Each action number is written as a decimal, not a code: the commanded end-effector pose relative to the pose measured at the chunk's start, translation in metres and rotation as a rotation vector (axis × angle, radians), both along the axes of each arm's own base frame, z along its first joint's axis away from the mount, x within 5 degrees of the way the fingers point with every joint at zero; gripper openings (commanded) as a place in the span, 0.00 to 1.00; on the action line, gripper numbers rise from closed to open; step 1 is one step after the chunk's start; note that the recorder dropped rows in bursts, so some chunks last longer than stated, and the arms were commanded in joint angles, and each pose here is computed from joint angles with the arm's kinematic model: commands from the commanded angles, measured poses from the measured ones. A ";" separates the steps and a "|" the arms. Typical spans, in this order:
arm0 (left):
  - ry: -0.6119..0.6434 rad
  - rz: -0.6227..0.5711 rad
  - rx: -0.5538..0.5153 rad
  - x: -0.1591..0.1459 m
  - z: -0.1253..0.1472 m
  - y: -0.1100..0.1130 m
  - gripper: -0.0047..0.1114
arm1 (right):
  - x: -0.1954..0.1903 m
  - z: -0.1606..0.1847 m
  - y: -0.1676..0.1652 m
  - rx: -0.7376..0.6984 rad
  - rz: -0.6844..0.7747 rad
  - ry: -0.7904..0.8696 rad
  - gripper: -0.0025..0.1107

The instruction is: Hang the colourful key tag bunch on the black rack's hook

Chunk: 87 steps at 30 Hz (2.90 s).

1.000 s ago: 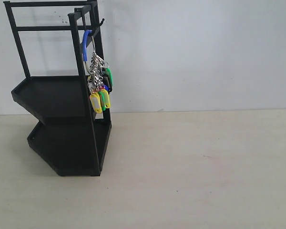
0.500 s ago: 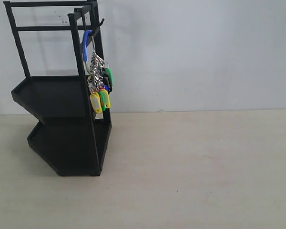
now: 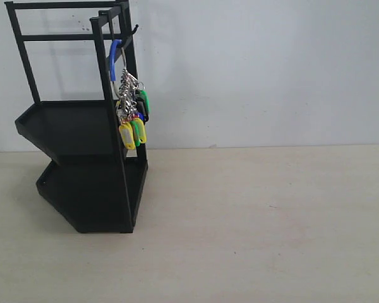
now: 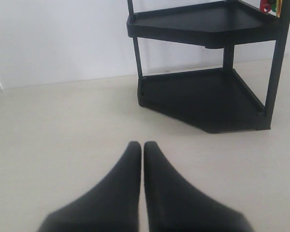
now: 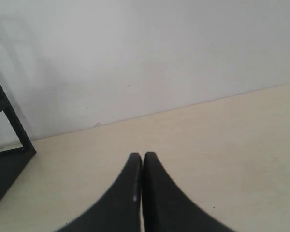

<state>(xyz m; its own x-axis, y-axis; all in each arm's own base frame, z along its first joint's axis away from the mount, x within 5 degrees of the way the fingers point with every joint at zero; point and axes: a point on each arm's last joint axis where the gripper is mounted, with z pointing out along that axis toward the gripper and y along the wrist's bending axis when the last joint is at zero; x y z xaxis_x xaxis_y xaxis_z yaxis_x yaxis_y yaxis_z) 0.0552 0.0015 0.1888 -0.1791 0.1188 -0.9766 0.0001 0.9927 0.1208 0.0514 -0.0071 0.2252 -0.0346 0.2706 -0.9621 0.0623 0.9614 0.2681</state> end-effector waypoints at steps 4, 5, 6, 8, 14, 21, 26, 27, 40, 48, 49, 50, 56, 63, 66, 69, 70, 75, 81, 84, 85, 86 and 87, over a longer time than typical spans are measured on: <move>-0.011 -0.002 -0.002 0.000 0.001 0.000 0.08 | 0.000 -0.003 0.000 -0.029 0.000 0.014 0.02; -0.011 -0.002 -0.002 0.000 0.001 0.000 0.08 | 0.000 -0.003 0.001 -0.053 0.010 0.019 0.02; -0.011 -0.002 -0.002 0.000 0.001 0.000 0.08 | 0.000 -0.004 0.004 -0.124 0.050 0.031 0.02; -0.011 -0.002 -0.002 0.000 0.001 0.000 0.08 | 0.000 -0.005 0.007 -0.221 0.092 0.036 0.02; -0.011 -0.002 -0.002 0.000 0.001 0.000 0.08 | 0.003 -0.023 0.009 -0.164 0.111 0.049 0.02; -0.011 -0.002 -0.002 0.000 0.001 0.000 0.08 | 0.004 -0.032 0.012 -0.185 0.138 0.078 0.02; -0.011 -0.002 -0.002 0.000 0.001 0.000 0.08 | 0.002 -0.041 0.012 -0.206 0.158 0.178 0.02; -0.011 -0.002 -0.002 0.000 0.001 0.000 0.08 | 0.002 -0.041 0.012 -0.206 0.159 0.185 0.02; -0.011 -0.002 -0.002 0.000 0.001 0.000 0.08 | 0.002 -0.042 0.005 -0.204 0.023 0.205 0.02; -0.011 -0.002 -0.002 0.000 0.001 0.000 0.08 | 0.002 -0.042 0.006 -0.180 0.042 0.204 0.02; -0.011 -0.002 -0.002 0.000 0.001 0.000 0.08 | 0.002 -0.042 0.006 -0.168 0.040 0.203 0.02; -0.011 -0.002 -0.002 0.000 0.001 0.000 0.08 | 0.002 -0.042 0.006 -0.153 0.038 0.203 0.02; -0.011 -0.002 -0.002 0.000 0.001 0.000 0.08 | 0.002 -0.042 0.006 -0.140 0.036 0.202 0.02; -0.011 -0.002 -0.002 0.000 0.001 0.000 0.08 | 0.002 -0.042 0.006 -0.137 0.037 0.202 0.02; -0.011 -0.002 -0.002 0.000 0.001 0.000 0.08 | 0.002 -0.042 0.006 -0.137 0.037 0.202 0.02; -0.011 -0.002 -0.002 0.000 0.001 0.000 0.08 | 0.002 -0.042 0.006 -0.137 0.037 0.202 0.02; -0.011 -0.002 -0.002 0.000 0.001 0.000 0.08 | 0.002 -0.042 0.006 -0.137 0.037 0.202 0.02; -0.011 -0.002 -0.002 0.000 0.001 0.000 0.08 | 0.002 -0.042 0.006 -0.137 0.037 0.202 0.02; -0.011 -0.002 -0.002 0.000 0.001 0.000 0.08 | 0.002 -0.042 0.006 -0.137 0.037 0.202 0.02; -0.011 -0.002 -0.002 0.000 0.001 0.000 0.08 | 0.002 -0.042 0.006 -0.137 0.037 0.202 0.02; -0.011 -0.002 -0.002 0.000 0.001 0.000 0.08 | 0.002 -0.042 0.006 -0.137 0.037 0.202 0.02; -0.011 -0.002 -0.002 0.000 0.001 0.000 0.08 | 0.002 -0.042 0.006 -0.137 0.037 0.202 0.02; -0.011 -0.002 -0.002 0.000 0.001 0.000 0.08 | 0.002 -0.042 0.006 -0.137 0.037 0.202 0.02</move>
